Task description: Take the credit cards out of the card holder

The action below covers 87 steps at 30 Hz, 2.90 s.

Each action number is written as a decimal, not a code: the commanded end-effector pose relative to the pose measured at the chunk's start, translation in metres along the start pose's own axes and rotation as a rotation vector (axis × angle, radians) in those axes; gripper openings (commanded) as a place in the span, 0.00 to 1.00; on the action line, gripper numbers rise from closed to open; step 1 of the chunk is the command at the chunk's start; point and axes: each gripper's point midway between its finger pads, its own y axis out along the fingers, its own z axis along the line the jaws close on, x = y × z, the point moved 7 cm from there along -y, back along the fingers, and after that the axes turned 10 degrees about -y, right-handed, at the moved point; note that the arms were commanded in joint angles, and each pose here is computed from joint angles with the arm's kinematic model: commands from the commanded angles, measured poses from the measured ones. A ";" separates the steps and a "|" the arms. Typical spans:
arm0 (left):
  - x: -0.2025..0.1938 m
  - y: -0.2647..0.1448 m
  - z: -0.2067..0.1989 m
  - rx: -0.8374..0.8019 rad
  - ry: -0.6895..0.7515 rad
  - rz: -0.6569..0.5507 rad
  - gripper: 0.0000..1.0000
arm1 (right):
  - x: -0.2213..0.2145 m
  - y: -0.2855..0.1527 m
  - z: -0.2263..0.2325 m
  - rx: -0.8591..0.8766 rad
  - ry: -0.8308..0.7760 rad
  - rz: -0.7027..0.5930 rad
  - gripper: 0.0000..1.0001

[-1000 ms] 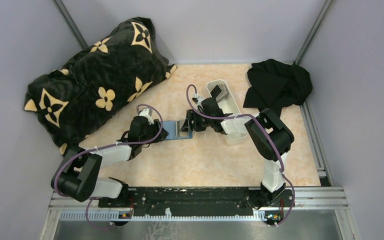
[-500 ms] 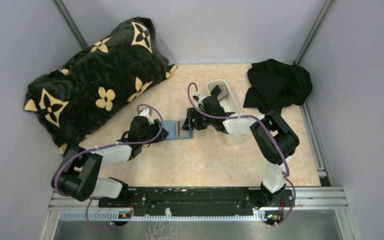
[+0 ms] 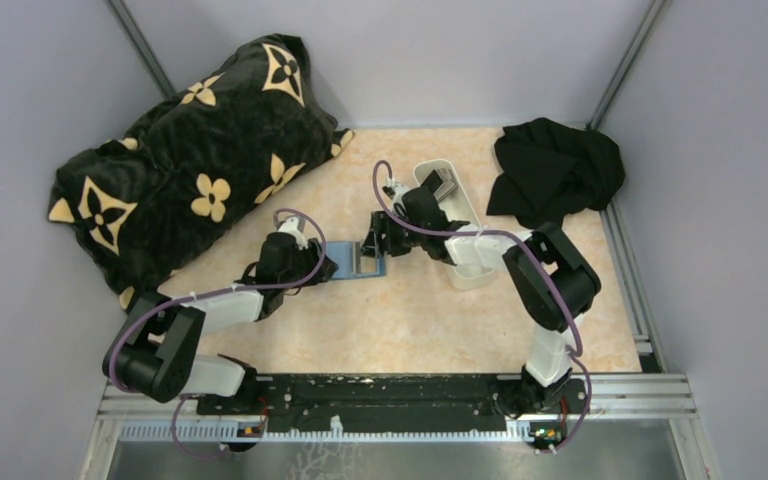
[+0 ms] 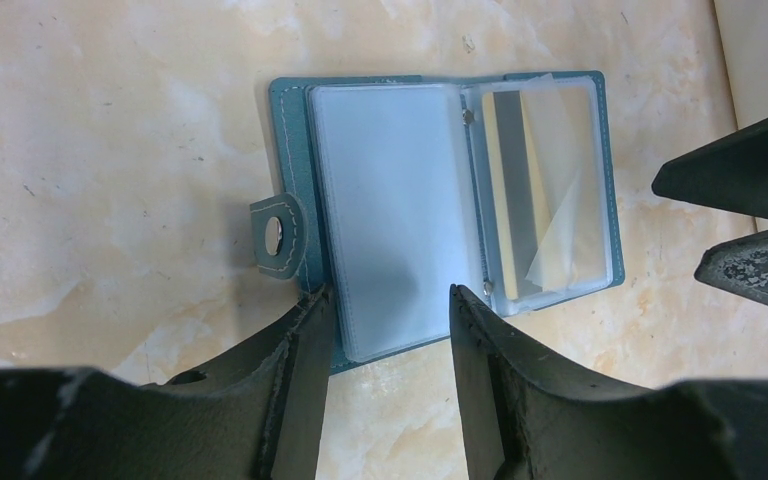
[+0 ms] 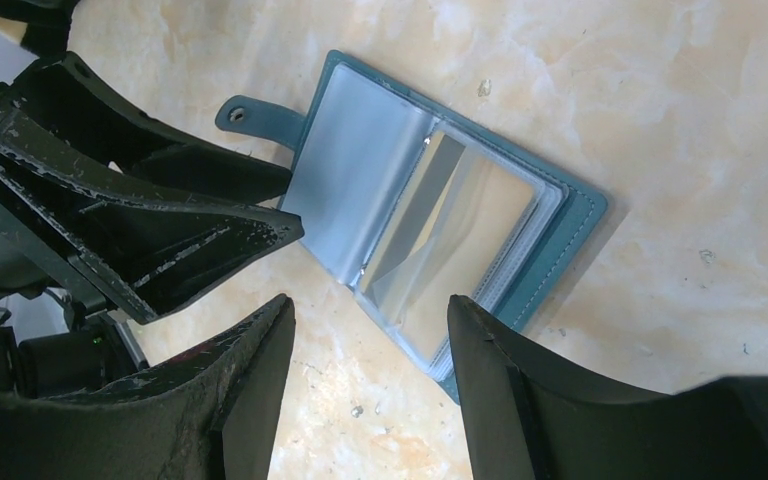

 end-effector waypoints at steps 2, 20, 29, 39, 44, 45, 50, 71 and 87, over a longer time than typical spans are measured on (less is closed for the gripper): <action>-0.005 -0.002 0.002 -0.011 0.003 0.017 0.52 | 0.015 0.005 0.007 0.032 -0.033 -0.050 0.58; -0.005 -0.003 0.002 -0.015 0.005 0.015 0.52 | -0.002 0.022 -0.006 0.022 -0.010 -0.003 0.58; -0.006 -0.003 0.003 -0.014 0.004 0.017 0.52 | -0.005 0.026 -0.002 0.058 0.002 0.002 0.58; -0.007 -0.003 0.004 -0.014 0.004 0.019 0.52 | -0.005 0.032 0.002 0.108 0.020 0.000 0.58; -0.007 -0.002 0.003 -0.016 0.004 0.019 0.52 | -0.002 0.028 0.002 0.092 0.018 -0.010 0.58; -0.007 -0.002 0.003 -0.016 0.004 0.019 0.52 | 0.000 0.027 0.002 0.081 0.011 -0.014 0.58; -0.007 -0.003 0.003 -0.016 0.004 0.016 0.52 | 0.005 0.018 -0.006 0.037 -0.001 -0.018 0.58; -0.005 -0.002 0.002 -0.019 0.006 0.011 0.52 | -0.014 0.019 -0.020 -0.020 0.002 0.029 0.58; -0.011 0.001 0.003 -0.025 0.000 0.045 0.51 | -0.013 0.041 0.006 0.194 0.049 0.034 0.59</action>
